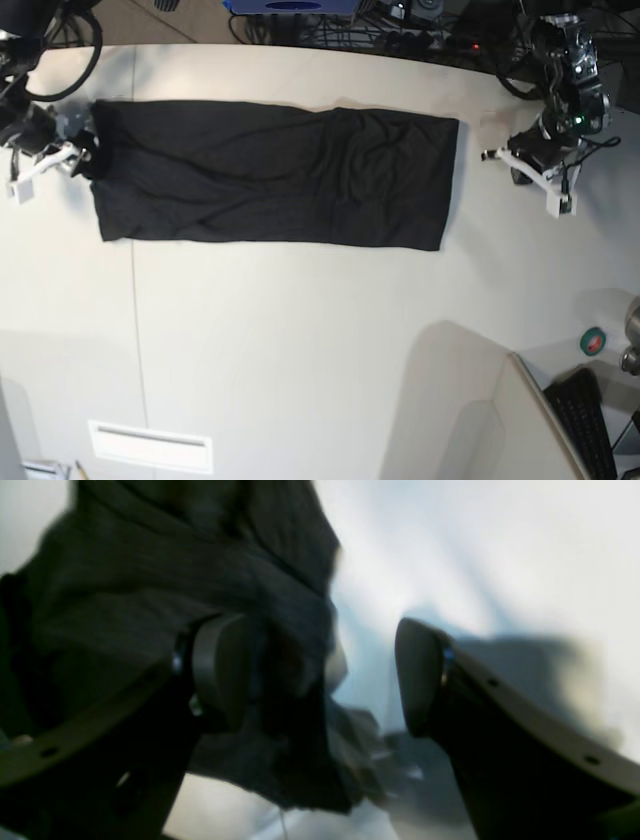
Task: Layout the t-shirt on the table in an organized manner, then fold the t-shirt properly
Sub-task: 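Release the strip with the left gripper and move it to the strip end, then grasp both strip ends and fold them toward each other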
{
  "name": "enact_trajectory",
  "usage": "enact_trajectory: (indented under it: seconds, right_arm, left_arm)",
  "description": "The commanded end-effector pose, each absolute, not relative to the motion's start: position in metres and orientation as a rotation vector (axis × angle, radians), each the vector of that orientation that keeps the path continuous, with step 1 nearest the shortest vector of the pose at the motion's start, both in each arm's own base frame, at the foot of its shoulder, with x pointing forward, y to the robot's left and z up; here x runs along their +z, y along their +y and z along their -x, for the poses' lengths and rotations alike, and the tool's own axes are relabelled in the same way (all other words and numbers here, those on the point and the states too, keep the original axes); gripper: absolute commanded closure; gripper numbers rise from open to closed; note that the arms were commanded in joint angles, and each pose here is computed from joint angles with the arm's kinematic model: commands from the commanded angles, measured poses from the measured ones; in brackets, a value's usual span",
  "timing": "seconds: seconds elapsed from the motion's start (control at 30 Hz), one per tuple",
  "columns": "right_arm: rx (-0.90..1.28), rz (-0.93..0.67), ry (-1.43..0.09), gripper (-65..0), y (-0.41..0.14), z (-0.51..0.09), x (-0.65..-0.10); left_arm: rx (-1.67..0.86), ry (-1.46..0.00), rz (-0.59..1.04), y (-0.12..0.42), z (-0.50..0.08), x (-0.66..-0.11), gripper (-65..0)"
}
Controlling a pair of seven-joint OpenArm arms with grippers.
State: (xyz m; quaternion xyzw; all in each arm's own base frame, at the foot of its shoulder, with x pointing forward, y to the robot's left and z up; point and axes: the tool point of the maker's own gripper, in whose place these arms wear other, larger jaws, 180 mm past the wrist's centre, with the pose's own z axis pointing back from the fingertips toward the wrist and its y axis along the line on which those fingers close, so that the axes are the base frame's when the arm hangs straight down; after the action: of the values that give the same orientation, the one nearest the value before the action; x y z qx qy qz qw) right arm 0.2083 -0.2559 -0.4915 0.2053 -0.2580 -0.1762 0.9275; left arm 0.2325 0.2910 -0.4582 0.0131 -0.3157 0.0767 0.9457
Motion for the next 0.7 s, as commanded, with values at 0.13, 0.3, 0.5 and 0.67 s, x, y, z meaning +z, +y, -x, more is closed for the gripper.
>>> enact_trajectory:
  seconds: [0.13, 0.3, 0.5, 0.67]
  right_arm:
    - [-0.257, -0.479, -0.561, -40.8, -0.237, -0.216, -0.485]
    - [-0.139, -0.527, -0.512, -40.5, -0.202, -0.217, -0.49]
    - [-0.148, -0.55, -0.51, -40.4, -0.197, -0.23, -0.493]
    - [-0.19, -0.579, -0.479, -30.3, -0.194, -0.236, -0.503]
  left_arm:
    - [0.08, -0.633, 0.034, 0.26, -0.252, -0.472, 0.0]
    - [0.018, -0.647, 0.083, 0.231, -0.26, -0.485, 0.0]
    - [0.014, -0.635, 0.107, 0.22, -0.27, -0.492, 0.0]
    - [-0.027, -0.656, 0.13, 0.204, -0.288, -0.486, 0.0]
